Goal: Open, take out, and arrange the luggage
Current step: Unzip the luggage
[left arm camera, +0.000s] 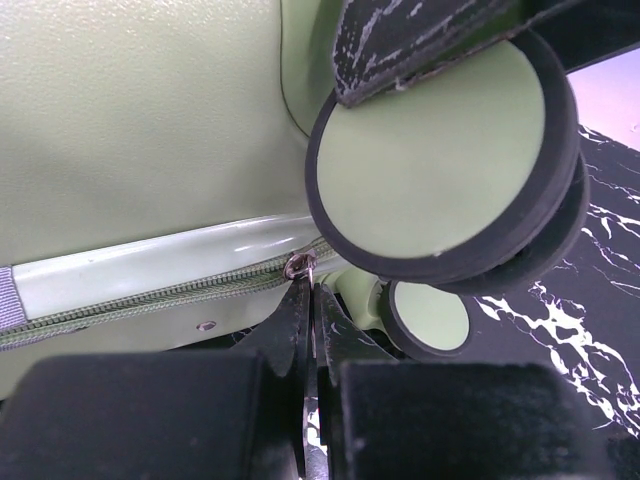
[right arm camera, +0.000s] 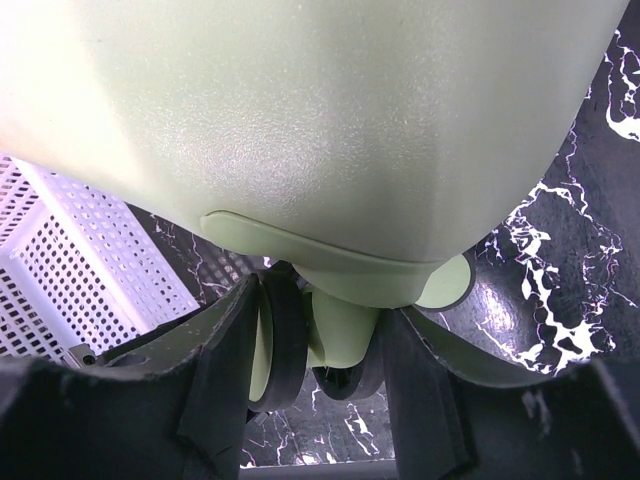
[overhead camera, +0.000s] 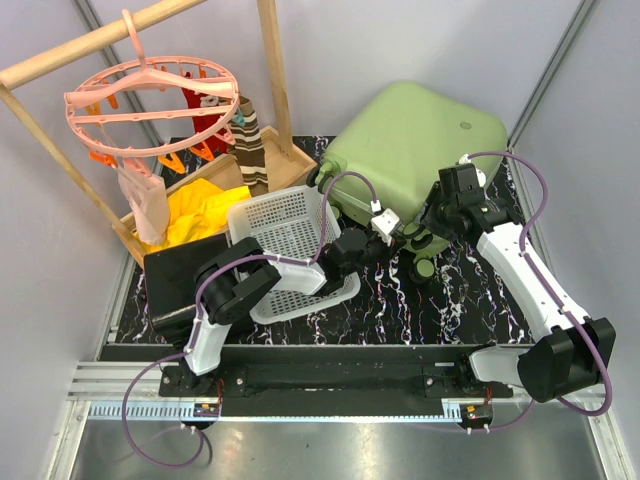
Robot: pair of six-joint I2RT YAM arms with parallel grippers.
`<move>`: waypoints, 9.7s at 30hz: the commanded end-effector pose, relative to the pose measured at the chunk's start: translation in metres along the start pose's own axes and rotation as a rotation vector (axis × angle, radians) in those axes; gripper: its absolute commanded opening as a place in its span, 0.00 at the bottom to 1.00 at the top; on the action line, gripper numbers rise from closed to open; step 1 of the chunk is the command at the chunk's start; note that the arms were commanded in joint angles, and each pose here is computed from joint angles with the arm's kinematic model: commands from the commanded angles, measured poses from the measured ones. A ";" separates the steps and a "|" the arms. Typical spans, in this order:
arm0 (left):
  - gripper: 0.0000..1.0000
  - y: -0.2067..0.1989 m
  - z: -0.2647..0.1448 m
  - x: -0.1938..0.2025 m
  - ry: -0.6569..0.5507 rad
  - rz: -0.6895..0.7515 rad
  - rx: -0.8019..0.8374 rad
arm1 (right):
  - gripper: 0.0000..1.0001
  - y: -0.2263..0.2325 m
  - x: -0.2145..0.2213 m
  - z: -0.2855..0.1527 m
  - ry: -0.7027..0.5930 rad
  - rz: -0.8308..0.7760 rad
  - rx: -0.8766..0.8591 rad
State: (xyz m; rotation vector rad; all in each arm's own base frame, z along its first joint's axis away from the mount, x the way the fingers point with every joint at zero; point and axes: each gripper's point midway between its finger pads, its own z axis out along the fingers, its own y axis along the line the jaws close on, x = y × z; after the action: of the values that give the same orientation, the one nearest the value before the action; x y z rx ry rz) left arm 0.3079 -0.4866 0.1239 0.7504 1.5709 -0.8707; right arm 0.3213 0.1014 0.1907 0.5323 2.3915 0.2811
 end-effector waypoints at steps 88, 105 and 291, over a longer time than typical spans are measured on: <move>0.00 -0.172 -0.002 -0.030 -0.089 -0.038 0.546 | 0.07 0.019 0.038 -0.038 0.087 -0.218 -0.210; 0.63 -0.164 -0.021 -0.064 -0.156 0.061 0.457 | 0.52 0.007 0.016 -0.055 -0.035 -0.210 -0.153; 0.00 -0.100 -0.031 -0.211 -0.152 -0.700 0.651 | 0.51 -0.019 0.055 0.014 -0.588 0.029 -0.562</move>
State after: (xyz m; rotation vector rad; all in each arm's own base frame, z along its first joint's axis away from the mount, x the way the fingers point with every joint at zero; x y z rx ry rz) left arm 0.2887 -0.5092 0.2179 0.3695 1.9559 -1.6960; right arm 0.2889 0.1009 0.1273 0.3268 1.7358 0.5920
